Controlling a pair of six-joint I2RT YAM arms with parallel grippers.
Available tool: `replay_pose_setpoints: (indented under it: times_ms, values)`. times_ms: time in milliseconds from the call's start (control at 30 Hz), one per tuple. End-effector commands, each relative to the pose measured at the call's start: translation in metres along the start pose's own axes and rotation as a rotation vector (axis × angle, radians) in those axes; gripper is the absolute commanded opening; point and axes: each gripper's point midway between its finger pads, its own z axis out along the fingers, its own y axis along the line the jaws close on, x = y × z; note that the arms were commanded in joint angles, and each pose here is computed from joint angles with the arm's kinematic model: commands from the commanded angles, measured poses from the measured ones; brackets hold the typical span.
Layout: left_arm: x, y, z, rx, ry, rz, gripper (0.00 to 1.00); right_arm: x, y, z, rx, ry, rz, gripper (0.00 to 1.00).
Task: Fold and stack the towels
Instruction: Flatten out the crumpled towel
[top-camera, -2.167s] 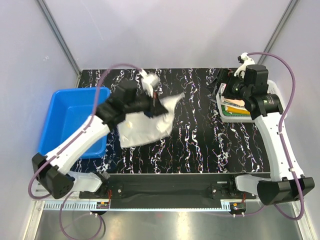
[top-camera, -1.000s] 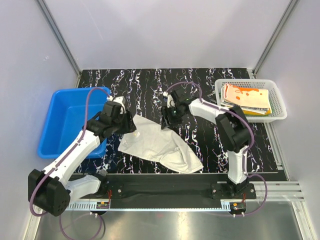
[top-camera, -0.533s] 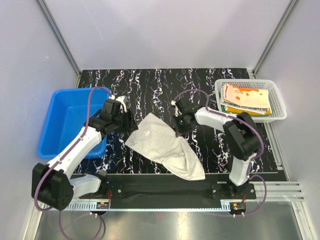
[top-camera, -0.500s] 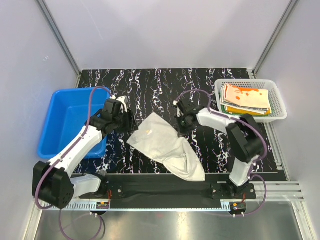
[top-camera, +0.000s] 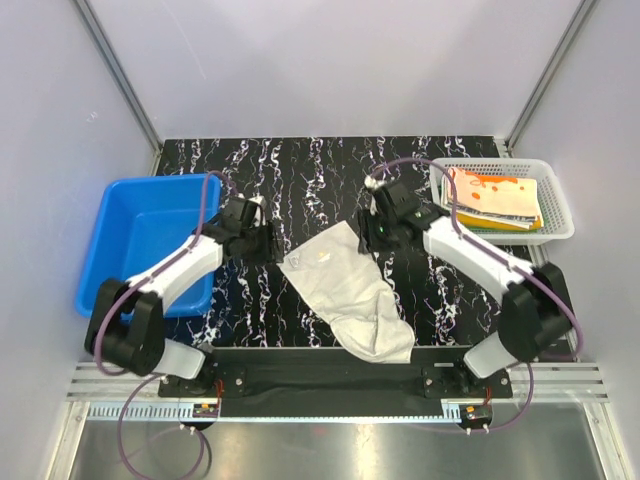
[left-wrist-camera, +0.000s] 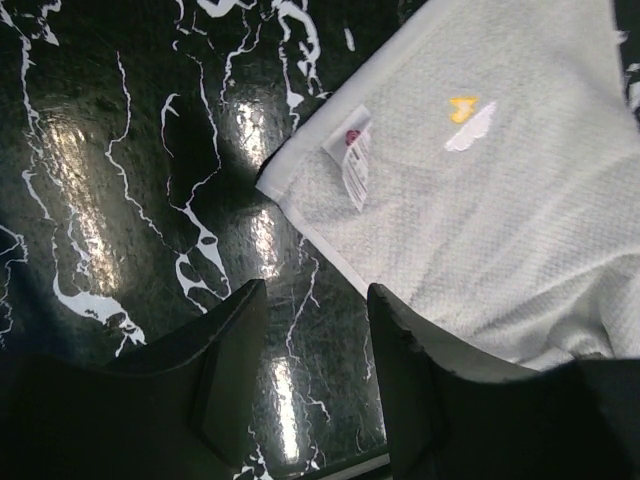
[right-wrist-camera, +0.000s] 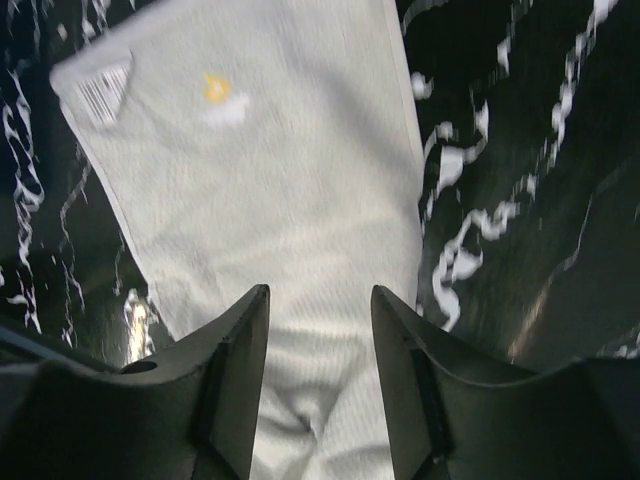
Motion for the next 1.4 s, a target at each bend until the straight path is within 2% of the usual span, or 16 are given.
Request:
replay_pose_setpoints:
  times_ms: [0, 133, 200, 333, 567, 867, 1000, 1133, 1200, 1333, 1367]
  values:
    - [-0.017, -0.001, 0.02, -0.014, -0.036, -0.029, 0.49, -0.056, 0.007, 0.025, -0.036, -0.088, -0.102, 0.53]
    - [-0.015, 0.018, 0.035, -0.109, -0.04, -0.059, 0.49, -0.104, 0.013, 0.053, -0.068, -0.129, -0.16, 0.54]
    - [-0.014, 0.022, 0.039, -0.127, -0.047, -0.074, 0.49, -0.104, 0.007, 0.077, -0.064, -0.074, -0.195, 0.54]
    - [-0.014, 0.023, 0.052, -0.126, -0.05, -0.099, 0.49, -0.128, 0.009, 0.1, -0.065, -0.095, -0.243, 0.53]
    - [-0.001, 0.021, 0.075, -0.1, 0.006, -0.125, 0.49, -0.126, -0.008, 0.142, -0.052, -0.03, -0.286, 0.56]
    - [0.01, 0.027, 0.083, -0.136, 0.033, -0.114, 0.46, -0.102, -0.01, 0.164, -0.09, 0.049, -0.276, 0.57]
    - [0.014, 0.029, 0.086, -0.143, 0.047, -0.109, 0.4, -0.091, -0.014, 0.172, -0.088, 0.085, -0.266, 0.57]
    - [0.013, 0.029, 0.086, -0.147, 0.045, -0.104, 0.29, -0.084, -0.017, 0.176, -0.081, 0.099, -0.267, 0.57]
    - [0.01, 0.027, 0.087, -0.141, 0.043, -0.1, 0.2, -0.081, -0.018, 0.178, -0.079, 0.11, -0.267, 0.56]
    - [0.008, 0.024, 0.088, -0.124, 0.046, -0.095, 0.06, -0.076, -0.016, 0.178, -0.096, 0.111, -0.259, 0.49]
    - [0.006, 0.021, 0.087, -0.118, 0.042, -0.092, 0.03, -0.078, -0.016, 0.177, -0.098, 0.103, -0.257, 0.45]
